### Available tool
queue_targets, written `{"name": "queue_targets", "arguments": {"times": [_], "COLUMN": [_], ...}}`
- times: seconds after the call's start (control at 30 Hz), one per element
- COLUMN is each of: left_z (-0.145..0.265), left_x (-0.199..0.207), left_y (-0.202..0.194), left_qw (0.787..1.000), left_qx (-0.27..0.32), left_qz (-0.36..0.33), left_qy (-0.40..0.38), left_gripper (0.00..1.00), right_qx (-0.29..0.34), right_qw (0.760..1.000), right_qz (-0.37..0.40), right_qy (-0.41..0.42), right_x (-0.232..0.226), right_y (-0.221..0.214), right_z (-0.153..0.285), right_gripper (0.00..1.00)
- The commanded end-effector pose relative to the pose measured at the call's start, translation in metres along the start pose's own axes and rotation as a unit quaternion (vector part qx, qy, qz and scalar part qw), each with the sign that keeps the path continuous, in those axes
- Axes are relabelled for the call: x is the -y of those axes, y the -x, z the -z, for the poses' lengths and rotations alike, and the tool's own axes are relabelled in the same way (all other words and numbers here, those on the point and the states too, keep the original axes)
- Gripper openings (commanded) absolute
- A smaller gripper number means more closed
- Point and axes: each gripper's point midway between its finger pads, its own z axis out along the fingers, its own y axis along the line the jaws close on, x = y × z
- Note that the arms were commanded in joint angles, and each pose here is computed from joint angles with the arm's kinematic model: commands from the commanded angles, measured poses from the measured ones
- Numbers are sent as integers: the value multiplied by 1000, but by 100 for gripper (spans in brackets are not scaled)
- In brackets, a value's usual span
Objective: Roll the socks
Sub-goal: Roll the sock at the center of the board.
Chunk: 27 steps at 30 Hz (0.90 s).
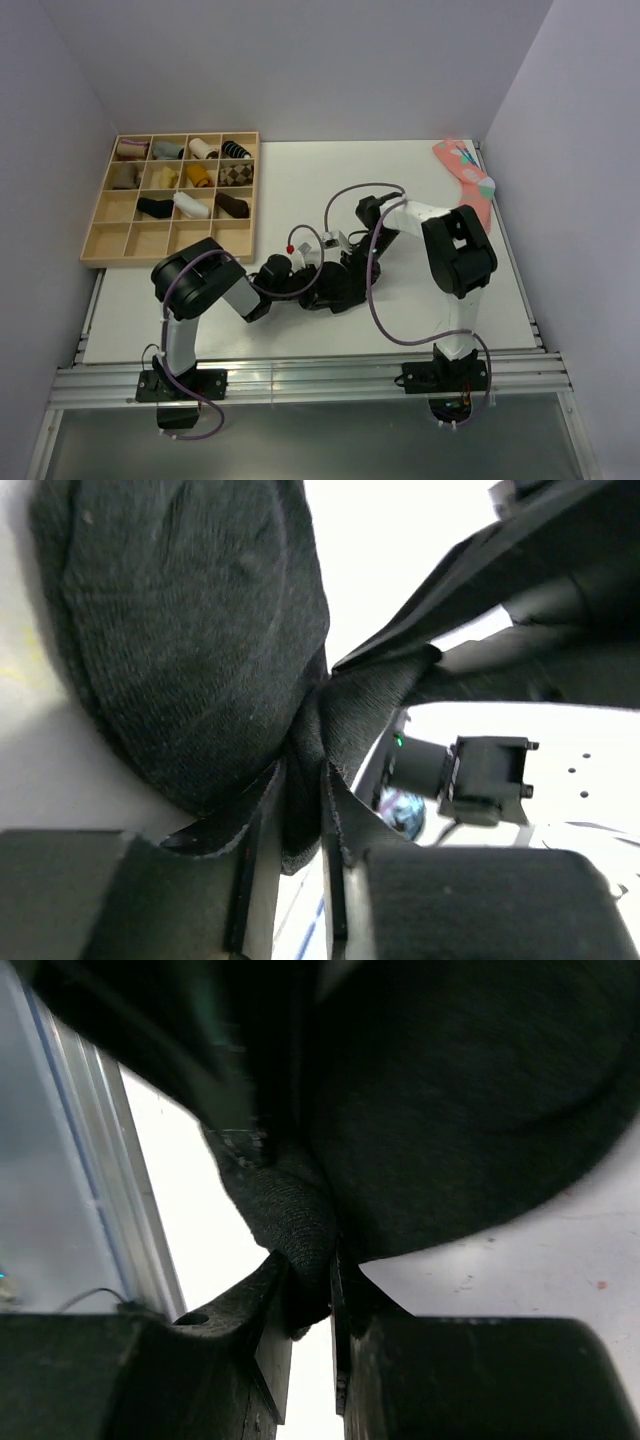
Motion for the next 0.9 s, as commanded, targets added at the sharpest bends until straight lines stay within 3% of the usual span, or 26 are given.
{"name": "queue_targets", "arguments": {"times": [0.0,0.37,0.6,0.87], "left_z": [6,18,35,16], "left_x": [-36,-28,-2,38], "left_y": [3,17,32,23], "left_qw": [997,974,928,880], "left_qx": [42,145,225,219], "left_qz": [-37,-160,-274,-401], "left_qy": [62,70,112,127], "left_gripper": [25,37,41,48], "right_qx": [-7,-57,-92,-118], "right_qw": [997,986,979,973], "right_qz": [-73,-156,-181,-196], "right_qy": [2,-20,-22,-15], "right_x": [13,28,28,28], "right_y": [0,-14,-23,-28], "right_z": [6,7,10,10], "right_gripper": [18,18,19,19]}}
